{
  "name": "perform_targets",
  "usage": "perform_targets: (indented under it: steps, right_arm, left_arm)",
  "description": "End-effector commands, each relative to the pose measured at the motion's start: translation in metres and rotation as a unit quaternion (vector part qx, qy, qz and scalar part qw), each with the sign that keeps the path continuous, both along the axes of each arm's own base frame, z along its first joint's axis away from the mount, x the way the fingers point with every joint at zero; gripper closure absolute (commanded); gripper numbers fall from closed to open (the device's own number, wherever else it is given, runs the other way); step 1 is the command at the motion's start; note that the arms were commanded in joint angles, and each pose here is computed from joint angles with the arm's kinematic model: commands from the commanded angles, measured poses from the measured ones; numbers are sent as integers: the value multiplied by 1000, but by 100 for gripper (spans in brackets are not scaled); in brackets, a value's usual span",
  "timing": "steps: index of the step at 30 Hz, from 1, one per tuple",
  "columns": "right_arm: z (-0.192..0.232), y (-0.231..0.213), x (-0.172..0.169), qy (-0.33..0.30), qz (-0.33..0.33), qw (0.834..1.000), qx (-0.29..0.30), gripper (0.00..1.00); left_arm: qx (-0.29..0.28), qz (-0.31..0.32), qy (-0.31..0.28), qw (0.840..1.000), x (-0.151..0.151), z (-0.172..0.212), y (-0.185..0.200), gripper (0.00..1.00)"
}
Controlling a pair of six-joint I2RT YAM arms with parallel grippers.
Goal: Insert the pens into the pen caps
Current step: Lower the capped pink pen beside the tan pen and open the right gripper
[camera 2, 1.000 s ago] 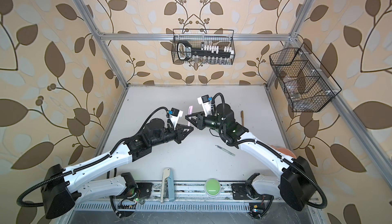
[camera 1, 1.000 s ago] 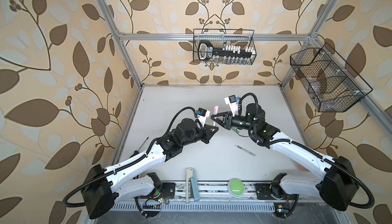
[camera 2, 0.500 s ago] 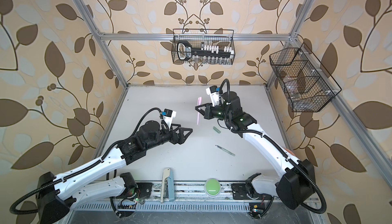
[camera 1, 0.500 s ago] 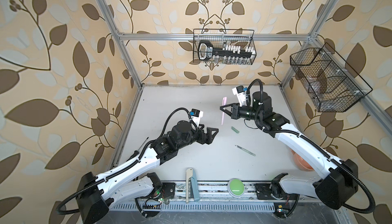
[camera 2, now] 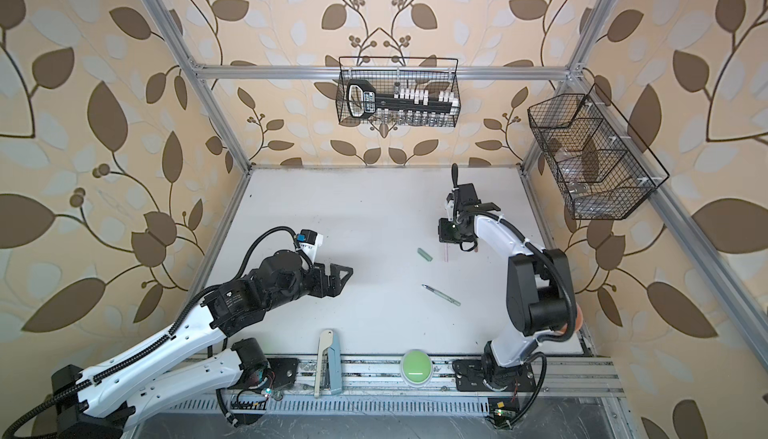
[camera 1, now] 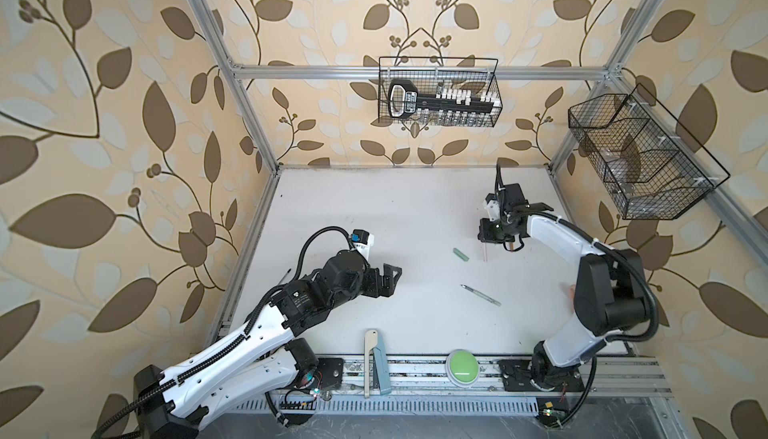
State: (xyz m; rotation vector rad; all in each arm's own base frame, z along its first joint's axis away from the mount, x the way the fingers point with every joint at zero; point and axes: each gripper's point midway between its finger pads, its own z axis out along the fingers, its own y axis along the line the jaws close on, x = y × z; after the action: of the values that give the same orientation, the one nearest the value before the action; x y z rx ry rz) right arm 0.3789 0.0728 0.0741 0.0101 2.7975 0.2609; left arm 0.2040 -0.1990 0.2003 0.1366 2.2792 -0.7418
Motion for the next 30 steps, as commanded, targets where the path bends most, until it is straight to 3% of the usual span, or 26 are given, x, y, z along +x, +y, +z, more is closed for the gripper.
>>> perform_targets:
  steps: [1,13,16,20,24,30]
  right_arm:
    - [-20,-27,3,34,3,998,-59,100]
    - [-50,-51,28,44,-28,995,-83,99]
    - [-53,-52,35,41,-31,995,-85,85]
    - [-55,-53,43,44,-33,994,-92,79]
    - [-30,-51,49,13,-38,994,-97,58]
    - [14,-47,48,-23,-37,991,-127,54]
  left_arm:
    - [-14,26,-8,1000,-1,22,10,1]
    - [-35,32,-6,999,0,23,7,1]
    - [-32,35,-5,999,0,24,8,1]
    - [-30,34,-6,999,1,24,6,1]
    - [-30,31,-6,999,0,27,6,1]
    - [-10,44,-12,999,0,28,17,1]
